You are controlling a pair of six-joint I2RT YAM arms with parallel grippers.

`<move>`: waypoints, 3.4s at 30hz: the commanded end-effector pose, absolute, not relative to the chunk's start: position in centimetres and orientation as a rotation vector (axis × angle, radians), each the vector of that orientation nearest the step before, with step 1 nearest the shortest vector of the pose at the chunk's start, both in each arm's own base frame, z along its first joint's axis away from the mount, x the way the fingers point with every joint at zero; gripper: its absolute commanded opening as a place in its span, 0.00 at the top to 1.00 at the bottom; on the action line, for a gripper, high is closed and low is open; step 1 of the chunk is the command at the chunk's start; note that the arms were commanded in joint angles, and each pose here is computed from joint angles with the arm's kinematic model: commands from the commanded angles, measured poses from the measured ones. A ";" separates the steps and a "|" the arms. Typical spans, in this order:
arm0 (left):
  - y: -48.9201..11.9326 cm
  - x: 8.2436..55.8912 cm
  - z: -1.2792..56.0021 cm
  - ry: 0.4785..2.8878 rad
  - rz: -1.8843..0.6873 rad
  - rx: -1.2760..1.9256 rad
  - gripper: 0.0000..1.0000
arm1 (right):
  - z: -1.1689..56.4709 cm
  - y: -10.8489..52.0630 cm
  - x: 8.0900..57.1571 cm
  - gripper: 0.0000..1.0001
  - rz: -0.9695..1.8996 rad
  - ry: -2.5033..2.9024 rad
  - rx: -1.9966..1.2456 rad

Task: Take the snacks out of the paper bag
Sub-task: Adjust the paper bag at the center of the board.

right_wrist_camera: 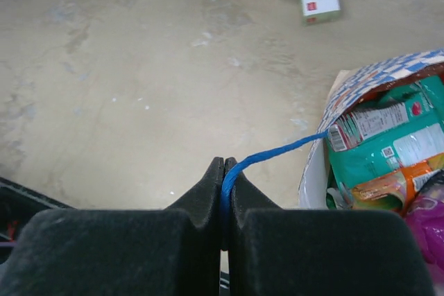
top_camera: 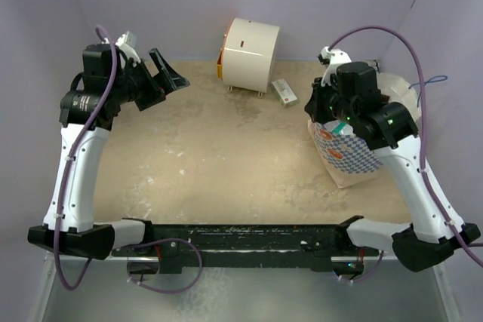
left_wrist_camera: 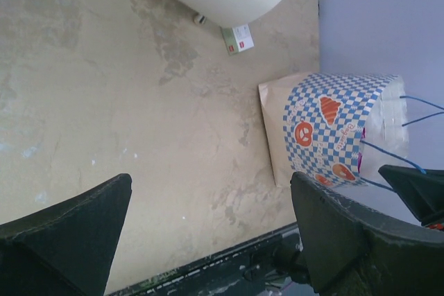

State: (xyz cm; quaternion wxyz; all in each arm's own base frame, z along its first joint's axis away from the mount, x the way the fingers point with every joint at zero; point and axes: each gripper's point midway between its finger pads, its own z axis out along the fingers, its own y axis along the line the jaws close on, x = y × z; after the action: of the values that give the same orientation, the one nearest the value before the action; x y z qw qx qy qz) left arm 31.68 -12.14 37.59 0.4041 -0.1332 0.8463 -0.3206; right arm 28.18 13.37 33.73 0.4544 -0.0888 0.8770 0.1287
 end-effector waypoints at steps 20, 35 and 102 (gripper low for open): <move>-13.4 26.5 39.2 2.106 -1.025 -0.485 0.01 | 42.2 33.9 29.5 0.99 1.006 1.905 -0.374; -16.9 28.9 40.5 2.040 -1.284 -0.366 0.01 | 40.2 23.4 26.5 0.17 0.616 1.993 -0.238; -33.6 30.8 37.2 2.135 -1.016 0.304 0.47 | 45.1 5.0 22.5 0.01 0.033 1.876 0.414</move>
State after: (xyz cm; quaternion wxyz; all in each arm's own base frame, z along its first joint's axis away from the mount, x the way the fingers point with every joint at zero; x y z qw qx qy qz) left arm 30.86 -34.45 35.84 0.3501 0.0959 0.8333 -0.4170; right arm 23.49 8.07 45.20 0.5666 0.1636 0.8038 0.0776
